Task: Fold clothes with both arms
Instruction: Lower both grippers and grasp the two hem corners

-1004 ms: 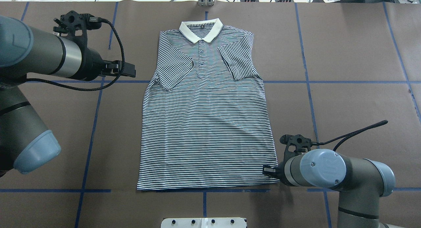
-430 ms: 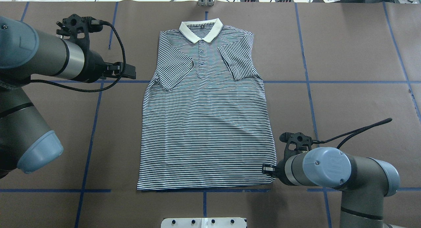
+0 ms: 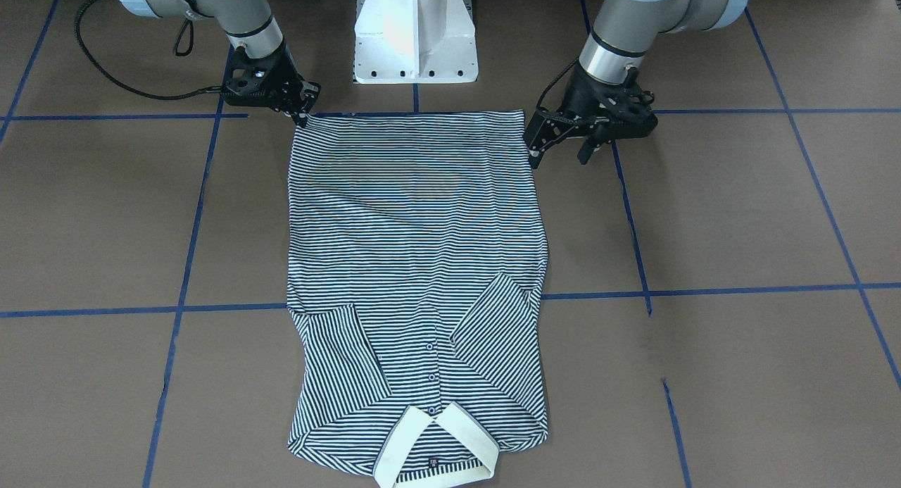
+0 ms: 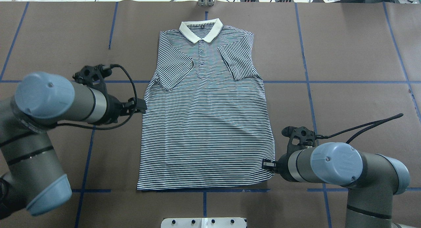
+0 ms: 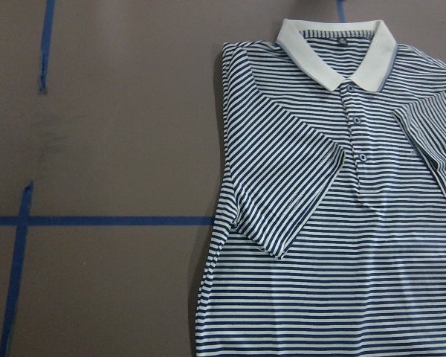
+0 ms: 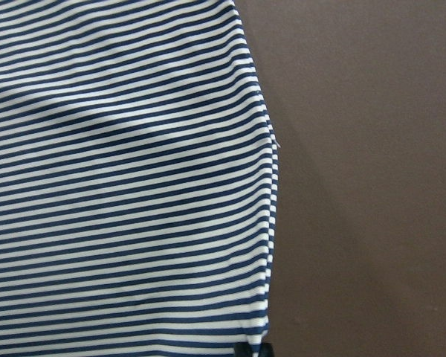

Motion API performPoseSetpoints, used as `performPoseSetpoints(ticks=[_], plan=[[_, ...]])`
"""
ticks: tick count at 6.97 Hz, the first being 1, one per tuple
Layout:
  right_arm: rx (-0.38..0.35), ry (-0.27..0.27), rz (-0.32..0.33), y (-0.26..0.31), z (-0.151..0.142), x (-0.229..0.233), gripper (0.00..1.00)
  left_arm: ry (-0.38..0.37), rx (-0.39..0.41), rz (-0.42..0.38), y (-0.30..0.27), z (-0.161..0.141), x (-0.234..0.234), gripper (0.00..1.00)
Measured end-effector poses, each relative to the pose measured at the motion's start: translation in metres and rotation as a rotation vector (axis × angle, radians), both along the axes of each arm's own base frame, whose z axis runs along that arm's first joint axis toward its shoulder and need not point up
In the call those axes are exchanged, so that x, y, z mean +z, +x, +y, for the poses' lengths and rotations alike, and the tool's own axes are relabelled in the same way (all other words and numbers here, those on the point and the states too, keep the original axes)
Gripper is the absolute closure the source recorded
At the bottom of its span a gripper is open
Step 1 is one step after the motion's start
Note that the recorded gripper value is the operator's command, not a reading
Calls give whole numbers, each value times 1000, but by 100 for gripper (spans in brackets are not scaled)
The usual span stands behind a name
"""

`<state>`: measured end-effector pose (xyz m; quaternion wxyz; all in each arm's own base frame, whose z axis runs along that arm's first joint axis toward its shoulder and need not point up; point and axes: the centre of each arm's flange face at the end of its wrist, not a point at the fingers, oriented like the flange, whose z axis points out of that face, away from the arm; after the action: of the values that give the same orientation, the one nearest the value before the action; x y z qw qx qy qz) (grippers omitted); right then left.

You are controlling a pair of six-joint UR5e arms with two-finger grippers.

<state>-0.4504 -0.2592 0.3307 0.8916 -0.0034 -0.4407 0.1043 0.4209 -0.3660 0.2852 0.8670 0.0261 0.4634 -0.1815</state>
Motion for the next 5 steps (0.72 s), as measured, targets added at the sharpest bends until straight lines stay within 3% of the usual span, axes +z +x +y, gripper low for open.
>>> performPoseSetpoints(ticks=[2,4,5], plan=[[7,6,-19,6,-4,-8,100,-160,-49,-70,57,78,26,2],[10,10,-23,8,-6,-10,100,-225,-50,-113,84,125,36,4],[12,11,-24,9,-8,-11,100,-233,-45,-123,89,133,39,6]])
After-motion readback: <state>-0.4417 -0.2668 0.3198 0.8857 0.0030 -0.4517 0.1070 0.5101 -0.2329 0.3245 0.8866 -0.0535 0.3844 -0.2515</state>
